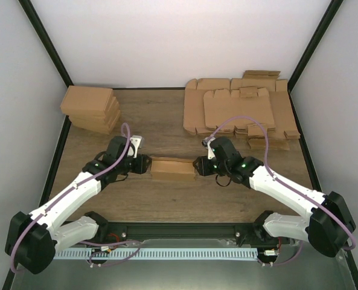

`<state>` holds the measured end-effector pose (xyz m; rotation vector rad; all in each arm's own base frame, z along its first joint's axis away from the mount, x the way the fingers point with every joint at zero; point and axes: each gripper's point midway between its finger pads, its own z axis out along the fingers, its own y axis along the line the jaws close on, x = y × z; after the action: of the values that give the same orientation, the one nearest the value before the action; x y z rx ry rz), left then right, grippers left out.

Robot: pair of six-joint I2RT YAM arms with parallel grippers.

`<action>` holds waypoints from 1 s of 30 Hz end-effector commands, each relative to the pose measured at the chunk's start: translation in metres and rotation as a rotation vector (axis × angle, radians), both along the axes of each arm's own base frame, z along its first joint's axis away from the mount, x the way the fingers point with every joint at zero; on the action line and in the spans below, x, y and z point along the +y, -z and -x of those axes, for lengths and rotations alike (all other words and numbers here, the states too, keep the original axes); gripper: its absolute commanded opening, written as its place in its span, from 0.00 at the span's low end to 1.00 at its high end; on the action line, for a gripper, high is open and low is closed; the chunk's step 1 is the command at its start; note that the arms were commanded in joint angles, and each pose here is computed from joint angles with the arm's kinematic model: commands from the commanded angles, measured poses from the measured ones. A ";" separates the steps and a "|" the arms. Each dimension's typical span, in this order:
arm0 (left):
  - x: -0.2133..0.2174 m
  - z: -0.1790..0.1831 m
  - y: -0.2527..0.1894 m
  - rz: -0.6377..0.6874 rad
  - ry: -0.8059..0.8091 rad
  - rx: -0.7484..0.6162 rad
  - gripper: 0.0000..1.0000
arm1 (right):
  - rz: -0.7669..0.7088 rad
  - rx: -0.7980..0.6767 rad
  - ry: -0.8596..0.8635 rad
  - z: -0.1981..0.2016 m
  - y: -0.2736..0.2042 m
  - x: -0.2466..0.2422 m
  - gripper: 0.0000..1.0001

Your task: Fold the paper box

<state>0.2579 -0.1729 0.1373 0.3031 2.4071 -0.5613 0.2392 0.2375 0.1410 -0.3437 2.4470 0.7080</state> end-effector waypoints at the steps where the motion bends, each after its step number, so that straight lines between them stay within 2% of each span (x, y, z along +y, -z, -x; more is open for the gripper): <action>1: -0.004 0.001 -0.001 0.032 -0.002 -0.004 0.46 | -0.030 -0.022 -0.007 -0.005 -0.015 0.008 0.39; 15: -0.002 0.001 0.000 0.018 -0.010 0.004 0.38 | 0.039 0.006 -0.004 0.000 -0.006 0.013 0.38; 19: -0.004 0.003 0.001 0.023 -0.004 0.022 0.34 | 0.063 0.003 0.027 -0.004 -0.006 0.011 0.32; 21: -0.003 0.004 0.002 0.023 -0.008 0.035 0.36 | 0.070 0.002 0.035 -0.005 -0.008 0.011 0.31; 23: -0.002 0.004 0.005 0.018 -0.018 0.049 0.48 | 0.074 0.005 0.037 -0.005 -0.008 0.013 0.31; 24: -0.001 0.004 0.007 0.011 -0.022 0.055 0.50 | 0.077 0.007 0.038 -0.006 -0.007 0.013 0.30; 27: 0.001 0.002 0.016 -0.021 -0.031 0.078 0.50 | 0.088 0.018 0.048 -0.006 -0.005 0.013 0.23; 30: 0.000 -0.001 0.021 -0.036 -0.032 0.088 0.45 | 0.092 0.034 0.060 -0.006 -0.003 0.013 0.20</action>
<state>0.2542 -0.1710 0.1162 0.2553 2.4944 -0.5458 0.2405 0.2484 0.1339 -0.3391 2.5151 0.5982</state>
